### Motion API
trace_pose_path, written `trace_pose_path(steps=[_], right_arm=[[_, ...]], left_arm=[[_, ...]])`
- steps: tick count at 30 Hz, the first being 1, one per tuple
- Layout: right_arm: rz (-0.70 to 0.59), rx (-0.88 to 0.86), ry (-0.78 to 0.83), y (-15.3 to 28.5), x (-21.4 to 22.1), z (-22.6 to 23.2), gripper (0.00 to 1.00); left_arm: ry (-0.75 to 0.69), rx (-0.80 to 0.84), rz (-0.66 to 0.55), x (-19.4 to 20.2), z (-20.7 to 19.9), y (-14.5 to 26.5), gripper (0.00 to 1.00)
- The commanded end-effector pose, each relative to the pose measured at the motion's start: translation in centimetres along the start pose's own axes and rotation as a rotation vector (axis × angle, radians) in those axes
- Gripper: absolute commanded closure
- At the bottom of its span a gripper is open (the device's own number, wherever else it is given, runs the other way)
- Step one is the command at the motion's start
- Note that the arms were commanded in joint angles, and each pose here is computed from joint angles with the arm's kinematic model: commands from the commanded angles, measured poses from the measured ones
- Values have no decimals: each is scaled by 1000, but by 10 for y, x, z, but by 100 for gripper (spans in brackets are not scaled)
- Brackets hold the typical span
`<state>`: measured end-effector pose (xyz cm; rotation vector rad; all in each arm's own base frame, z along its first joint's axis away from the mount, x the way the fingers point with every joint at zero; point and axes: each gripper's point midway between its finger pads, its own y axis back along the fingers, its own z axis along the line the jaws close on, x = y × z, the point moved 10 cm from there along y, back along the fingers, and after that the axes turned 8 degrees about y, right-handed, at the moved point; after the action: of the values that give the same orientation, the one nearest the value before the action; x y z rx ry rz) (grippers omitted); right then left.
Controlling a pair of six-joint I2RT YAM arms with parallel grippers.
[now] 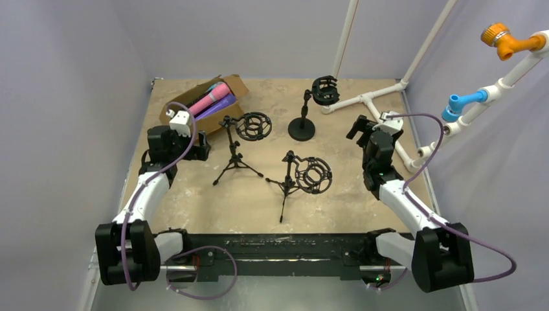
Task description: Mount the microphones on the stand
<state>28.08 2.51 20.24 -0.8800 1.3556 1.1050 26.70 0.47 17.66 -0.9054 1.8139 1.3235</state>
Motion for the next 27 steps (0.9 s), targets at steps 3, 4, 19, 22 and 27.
trace_pose_path(steps=[3,4,19,22,27], right_arm=[[-27,-261,-105,37,-58,23,1],[-31,-320,-188,46,-68,27,1],[28,-725,-101,140,-135,56,1],[87,-795,-51,154,-141,64,1],[134,-874,42,174,-154,75,1]], left_arm=[[-80,140,-10,-16,-18,32,0],[-85,175,-6,-17,-22,36,0],[-54,481,203,-42,-51,68,0],[-76,487,175,-43,-54,76,0],[-88,525,154,-47,-61,89,0]])
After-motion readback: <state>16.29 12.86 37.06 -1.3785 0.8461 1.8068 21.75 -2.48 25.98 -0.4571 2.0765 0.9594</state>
